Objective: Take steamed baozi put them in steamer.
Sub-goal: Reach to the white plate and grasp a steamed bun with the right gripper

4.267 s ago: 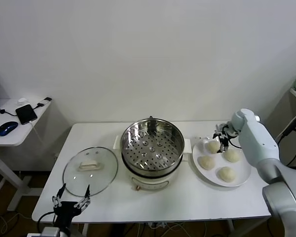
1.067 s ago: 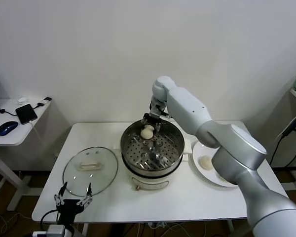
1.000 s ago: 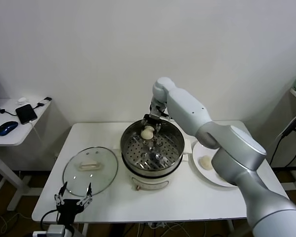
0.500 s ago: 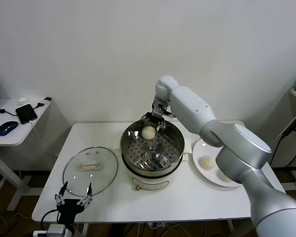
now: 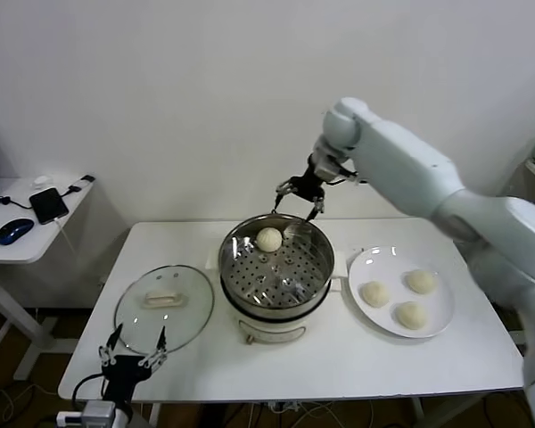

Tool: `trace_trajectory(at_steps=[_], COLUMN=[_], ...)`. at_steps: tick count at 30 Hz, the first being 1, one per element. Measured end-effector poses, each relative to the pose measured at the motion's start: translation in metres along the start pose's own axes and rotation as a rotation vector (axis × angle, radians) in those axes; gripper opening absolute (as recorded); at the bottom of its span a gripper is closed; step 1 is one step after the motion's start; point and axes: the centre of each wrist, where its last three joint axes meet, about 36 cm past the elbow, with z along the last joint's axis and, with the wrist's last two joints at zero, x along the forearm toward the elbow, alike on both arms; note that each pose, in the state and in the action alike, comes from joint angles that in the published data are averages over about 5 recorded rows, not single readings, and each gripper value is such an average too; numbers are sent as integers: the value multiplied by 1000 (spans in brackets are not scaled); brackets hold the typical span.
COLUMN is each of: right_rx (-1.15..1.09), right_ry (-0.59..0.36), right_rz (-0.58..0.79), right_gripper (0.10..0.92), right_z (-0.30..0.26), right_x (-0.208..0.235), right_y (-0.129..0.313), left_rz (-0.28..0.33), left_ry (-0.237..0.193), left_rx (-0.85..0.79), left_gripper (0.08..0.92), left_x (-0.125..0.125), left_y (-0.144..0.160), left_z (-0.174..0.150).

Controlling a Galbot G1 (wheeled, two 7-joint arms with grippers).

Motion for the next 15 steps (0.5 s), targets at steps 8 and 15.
trace_trajectory(at_steps=[8, 15], right_rx=[-348, -787], right_ry=[47, 100], right_rz=[9, 6], right_gripper=[823, 823], right_z=[-11, -25], right_x=[36, 31], right_y=[74, 133], left_rz=[20, 31], left_ry=[4, 7], left_rx=[3, 5], left_gripper=[823, 823], left_x=[0, 2], left_y=[1, 2], left_z=[-3, -5])
